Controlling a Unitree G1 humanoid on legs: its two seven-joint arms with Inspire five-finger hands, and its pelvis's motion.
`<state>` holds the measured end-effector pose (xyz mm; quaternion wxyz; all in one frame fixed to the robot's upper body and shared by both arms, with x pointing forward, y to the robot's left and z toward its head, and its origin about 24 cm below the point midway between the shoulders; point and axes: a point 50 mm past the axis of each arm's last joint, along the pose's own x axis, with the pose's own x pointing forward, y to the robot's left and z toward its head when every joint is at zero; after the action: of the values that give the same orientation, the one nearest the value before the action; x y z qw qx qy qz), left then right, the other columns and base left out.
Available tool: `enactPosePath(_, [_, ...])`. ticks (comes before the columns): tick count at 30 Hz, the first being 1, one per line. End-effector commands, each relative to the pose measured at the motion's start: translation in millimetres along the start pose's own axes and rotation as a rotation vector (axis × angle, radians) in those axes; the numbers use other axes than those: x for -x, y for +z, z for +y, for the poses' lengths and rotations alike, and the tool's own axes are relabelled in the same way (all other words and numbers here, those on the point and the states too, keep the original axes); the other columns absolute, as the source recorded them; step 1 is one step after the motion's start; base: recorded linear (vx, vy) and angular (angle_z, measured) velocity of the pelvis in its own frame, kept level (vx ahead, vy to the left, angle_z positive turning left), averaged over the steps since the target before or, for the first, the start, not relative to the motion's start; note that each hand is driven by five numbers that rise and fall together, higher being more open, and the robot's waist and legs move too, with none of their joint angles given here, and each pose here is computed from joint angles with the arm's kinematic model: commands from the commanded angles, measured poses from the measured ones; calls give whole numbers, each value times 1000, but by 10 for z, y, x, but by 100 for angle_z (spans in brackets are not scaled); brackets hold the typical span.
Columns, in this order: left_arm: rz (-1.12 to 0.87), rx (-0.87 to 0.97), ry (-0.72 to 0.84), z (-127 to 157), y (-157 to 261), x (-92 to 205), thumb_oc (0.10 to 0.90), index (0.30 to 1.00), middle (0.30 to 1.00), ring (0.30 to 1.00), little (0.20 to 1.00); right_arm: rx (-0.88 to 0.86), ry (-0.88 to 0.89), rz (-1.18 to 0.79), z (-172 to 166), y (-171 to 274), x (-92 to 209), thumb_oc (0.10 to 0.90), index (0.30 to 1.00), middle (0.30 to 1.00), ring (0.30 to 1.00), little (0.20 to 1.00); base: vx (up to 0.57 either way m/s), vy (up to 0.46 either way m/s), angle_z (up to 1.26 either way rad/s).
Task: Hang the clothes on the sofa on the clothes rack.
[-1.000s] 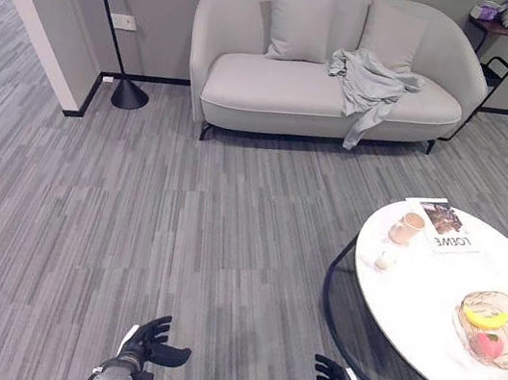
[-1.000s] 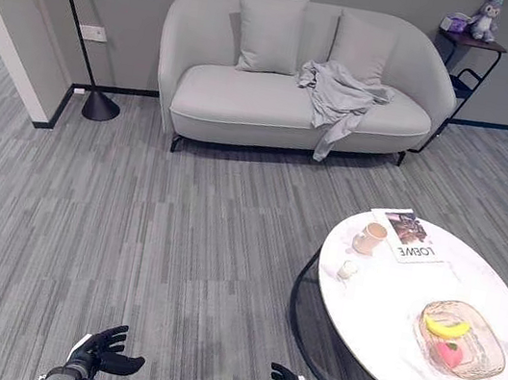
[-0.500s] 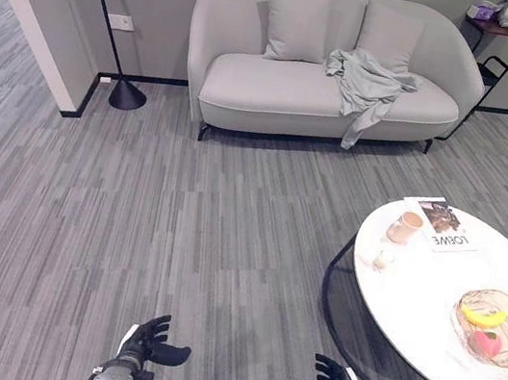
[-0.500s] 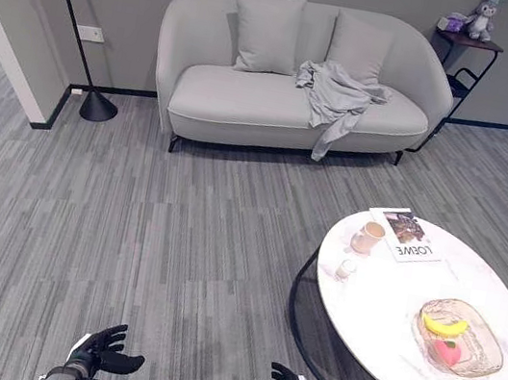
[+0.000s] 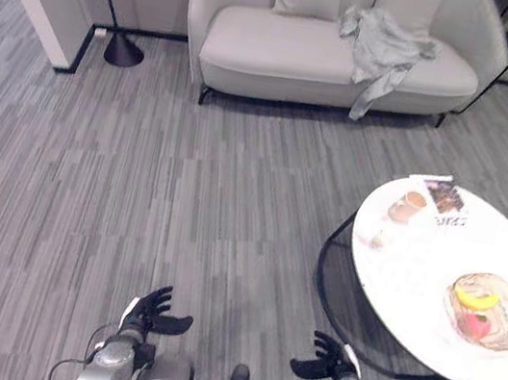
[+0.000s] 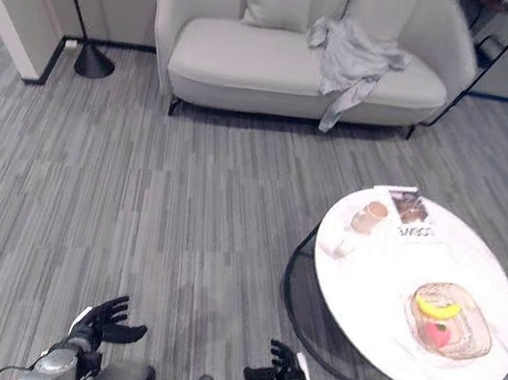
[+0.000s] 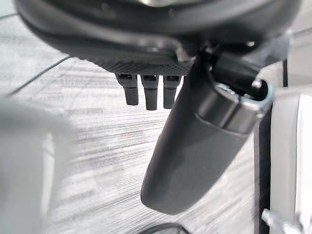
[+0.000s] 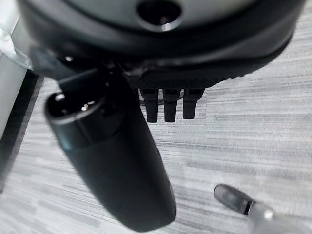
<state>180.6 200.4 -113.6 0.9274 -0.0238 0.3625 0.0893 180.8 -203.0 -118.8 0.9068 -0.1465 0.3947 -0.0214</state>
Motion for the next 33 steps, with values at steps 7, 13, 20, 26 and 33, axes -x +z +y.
enactPosePath(7, [-193,6,-36,-27,345,27,800,900,900,900,900,-19,-42,-146,-143,262,-3,800,900,900,900,900,432,211,-17])
enactPosePath(13, [-201,-31,-49,33,373,36,800,900,900,900,900,-34,-13,-176,-125,323,9,800,900,900,900,900,397,303,-40])
enactPosePath(20, [-211,-39,-38,89,395,44,800,900,900,900,900,-20,-2,-199,-147,329,56,800,900,900,900,900,419,66,19])
enactPosePath(26, [-231,-59,-44,58,452,28,800,900,900,900,900,-3,-19,-141,-156,218,43,800,900,900,900,900,431,-158,46])
enactPosePath(33, [-230,-13,-71,-13,408,54,800,900,900,900,900,7,-19,-84,-221,2,87,800,900,900,900,900,548,-282,30])
